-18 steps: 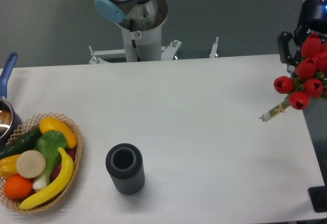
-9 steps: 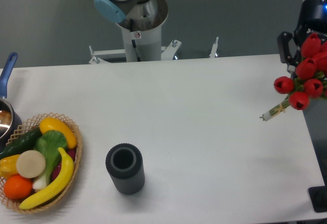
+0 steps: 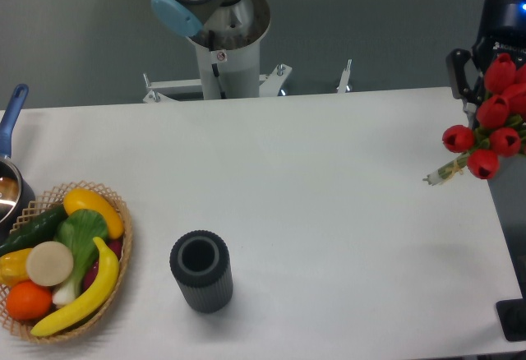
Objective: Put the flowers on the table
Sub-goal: 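Lift the red tulips and carry them toward the open table area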
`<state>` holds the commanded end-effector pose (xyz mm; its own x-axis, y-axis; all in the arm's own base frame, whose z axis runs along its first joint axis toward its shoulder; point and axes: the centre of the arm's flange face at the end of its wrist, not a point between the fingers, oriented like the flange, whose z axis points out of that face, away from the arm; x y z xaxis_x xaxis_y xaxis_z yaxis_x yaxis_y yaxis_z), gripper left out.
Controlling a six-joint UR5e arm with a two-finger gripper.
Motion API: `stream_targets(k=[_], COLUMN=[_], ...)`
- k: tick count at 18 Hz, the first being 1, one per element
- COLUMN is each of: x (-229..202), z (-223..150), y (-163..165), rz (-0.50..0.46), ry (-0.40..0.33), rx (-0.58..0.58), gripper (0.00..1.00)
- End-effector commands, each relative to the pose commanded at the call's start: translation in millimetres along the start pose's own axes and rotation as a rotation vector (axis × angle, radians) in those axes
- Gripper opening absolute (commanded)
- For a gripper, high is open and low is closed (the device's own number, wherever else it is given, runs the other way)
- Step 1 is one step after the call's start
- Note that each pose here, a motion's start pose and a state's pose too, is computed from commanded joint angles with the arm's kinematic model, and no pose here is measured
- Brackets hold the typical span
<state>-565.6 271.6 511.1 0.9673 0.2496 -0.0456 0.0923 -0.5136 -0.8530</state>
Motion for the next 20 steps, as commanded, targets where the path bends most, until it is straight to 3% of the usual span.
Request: stream_targets(k=[8, 14, 20], x=[33, 57, 73], z=[40, 89, 131], y=[-1, 7, 22], rz=[0.086, 0.152, 0.195], ry=[-0.122, -0.16, -0.149], rx=[-0.304, -0.499, -0.611], gripper=[0.44, 0.44, 0.44])
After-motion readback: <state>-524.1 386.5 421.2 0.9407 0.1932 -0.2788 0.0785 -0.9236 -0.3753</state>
